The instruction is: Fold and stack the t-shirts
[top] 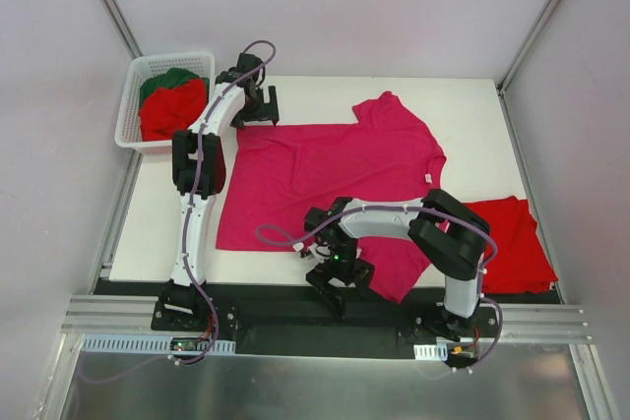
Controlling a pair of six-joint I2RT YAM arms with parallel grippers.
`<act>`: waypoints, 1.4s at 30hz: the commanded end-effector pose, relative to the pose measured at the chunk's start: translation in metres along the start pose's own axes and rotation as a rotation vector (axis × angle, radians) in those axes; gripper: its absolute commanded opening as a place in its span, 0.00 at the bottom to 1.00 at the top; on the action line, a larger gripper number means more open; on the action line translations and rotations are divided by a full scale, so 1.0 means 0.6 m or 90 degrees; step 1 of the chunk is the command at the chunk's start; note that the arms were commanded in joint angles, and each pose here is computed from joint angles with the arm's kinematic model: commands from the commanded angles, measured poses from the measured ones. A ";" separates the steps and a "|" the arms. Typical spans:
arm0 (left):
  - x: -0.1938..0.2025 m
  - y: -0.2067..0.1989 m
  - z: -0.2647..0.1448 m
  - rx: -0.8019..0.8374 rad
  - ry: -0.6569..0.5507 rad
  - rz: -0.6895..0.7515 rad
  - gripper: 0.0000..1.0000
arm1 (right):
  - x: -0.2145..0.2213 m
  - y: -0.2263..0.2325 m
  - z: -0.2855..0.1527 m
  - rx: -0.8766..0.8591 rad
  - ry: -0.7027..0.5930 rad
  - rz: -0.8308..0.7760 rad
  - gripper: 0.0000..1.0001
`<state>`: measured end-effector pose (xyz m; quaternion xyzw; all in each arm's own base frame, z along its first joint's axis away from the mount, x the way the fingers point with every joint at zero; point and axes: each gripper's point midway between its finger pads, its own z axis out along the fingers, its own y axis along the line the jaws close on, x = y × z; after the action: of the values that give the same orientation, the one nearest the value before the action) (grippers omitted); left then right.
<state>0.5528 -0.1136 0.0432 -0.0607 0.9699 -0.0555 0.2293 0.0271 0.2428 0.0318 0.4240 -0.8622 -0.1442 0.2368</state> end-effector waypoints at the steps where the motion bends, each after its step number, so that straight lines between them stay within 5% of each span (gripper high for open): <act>1: -0.017 -0.018 -0.015 0.035 -0.020 -0.007 0.99 | 0.012 0.013 -0.009 -0.011 -0.007 0.000 0.96; 26: 0.008 -0.011 0.061 0.046 0.012 -0.033 0.99 | 0.025 0.010 -0.013 -0.003 0.003 0.008 0.96; 42: -0.055 0.012 0.068 0.075 -0.048 -0.117 0.99 | 0.032 0.011 -0.013 -0.003 0.017 0.015 0.96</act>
<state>0.5967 -0.1138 0.0386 -0.1092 0.9465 -0.1217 0.2781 0.0217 0.2340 0.0335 0.4176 -0.8641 -0.1371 0.2451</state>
